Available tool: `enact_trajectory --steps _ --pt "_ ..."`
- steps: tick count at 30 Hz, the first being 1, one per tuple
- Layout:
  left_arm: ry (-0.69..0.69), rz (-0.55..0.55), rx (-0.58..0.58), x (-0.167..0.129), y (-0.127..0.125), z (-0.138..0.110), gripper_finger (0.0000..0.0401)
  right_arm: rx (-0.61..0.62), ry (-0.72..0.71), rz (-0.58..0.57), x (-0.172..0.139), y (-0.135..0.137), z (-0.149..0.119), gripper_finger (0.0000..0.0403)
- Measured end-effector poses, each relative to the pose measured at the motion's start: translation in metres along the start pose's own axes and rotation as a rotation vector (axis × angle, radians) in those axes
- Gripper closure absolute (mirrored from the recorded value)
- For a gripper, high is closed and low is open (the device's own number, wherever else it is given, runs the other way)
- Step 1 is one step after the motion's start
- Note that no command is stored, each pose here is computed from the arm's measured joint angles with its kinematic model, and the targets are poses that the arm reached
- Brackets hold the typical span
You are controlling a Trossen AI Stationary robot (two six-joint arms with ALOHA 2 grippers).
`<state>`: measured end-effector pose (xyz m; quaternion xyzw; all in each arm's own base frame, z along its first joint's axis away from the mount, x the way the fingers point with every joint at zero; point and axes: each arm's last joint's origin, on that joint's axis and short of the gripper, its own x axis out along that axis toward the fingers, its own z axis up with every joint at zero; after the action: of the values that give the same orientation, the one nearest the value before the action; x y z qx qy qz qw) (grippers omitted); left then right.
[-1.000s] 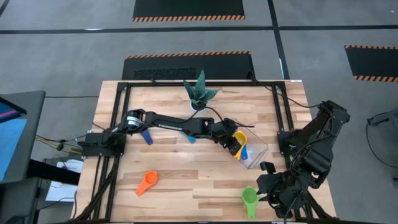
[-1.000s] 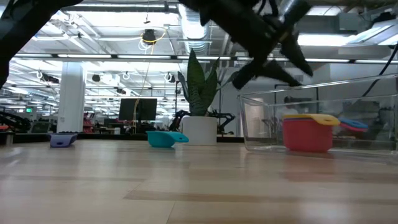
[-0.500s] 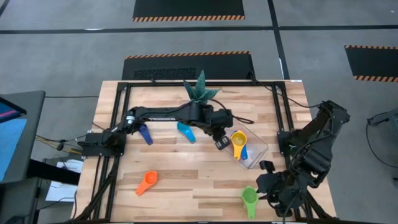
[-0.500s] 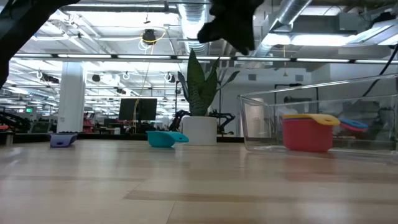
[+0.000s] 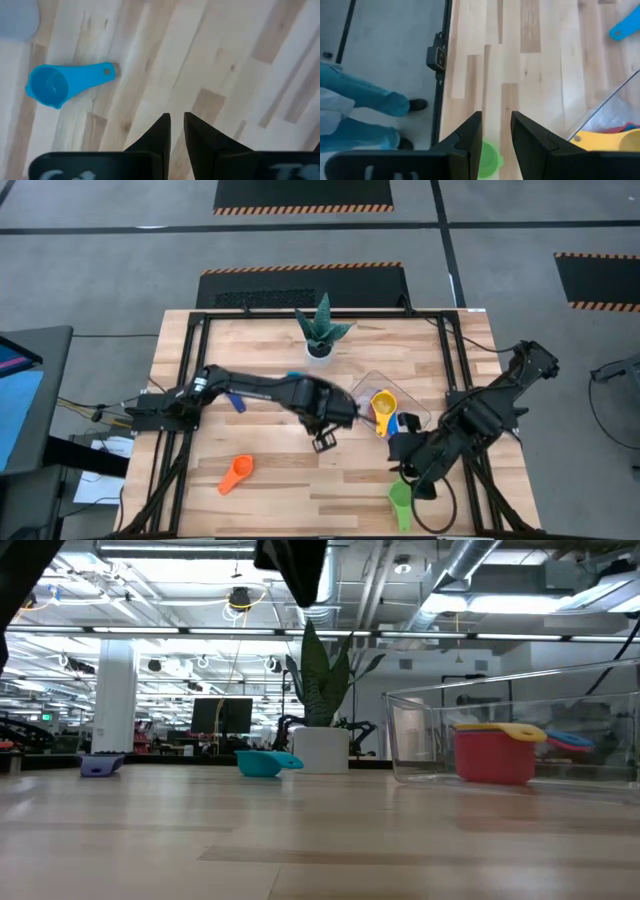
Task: Nest measuring cups in basket
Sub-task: Stack the green measuring cup on top of the yellow measuring cup
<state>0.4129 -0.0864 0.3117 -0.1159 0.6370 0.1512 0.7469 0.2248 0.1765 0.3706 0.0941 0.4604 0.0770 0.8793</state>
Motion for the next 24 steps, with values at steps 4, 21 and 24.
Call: enact_trajectory --steps 4,21,24 --pt "-0.038 0.042 0.071 -0.004 -0.021 -0.015 0.0358 0.054 0.039 -0.019 0.009 0.001 -0.01 0.0275" --pt "-0.103 0.086 0.236 -0.012 -0.067 -0.055 0.0359 0.641 0.174 -0.173 0.042 0.032 -0.113 0.0275" --pt "-0.116 0.101 0.236 -0.012 -0.067 -0.055 0.0359 0.717 0.149 -0.214 0.049 0.028 -0.123 0.0275"
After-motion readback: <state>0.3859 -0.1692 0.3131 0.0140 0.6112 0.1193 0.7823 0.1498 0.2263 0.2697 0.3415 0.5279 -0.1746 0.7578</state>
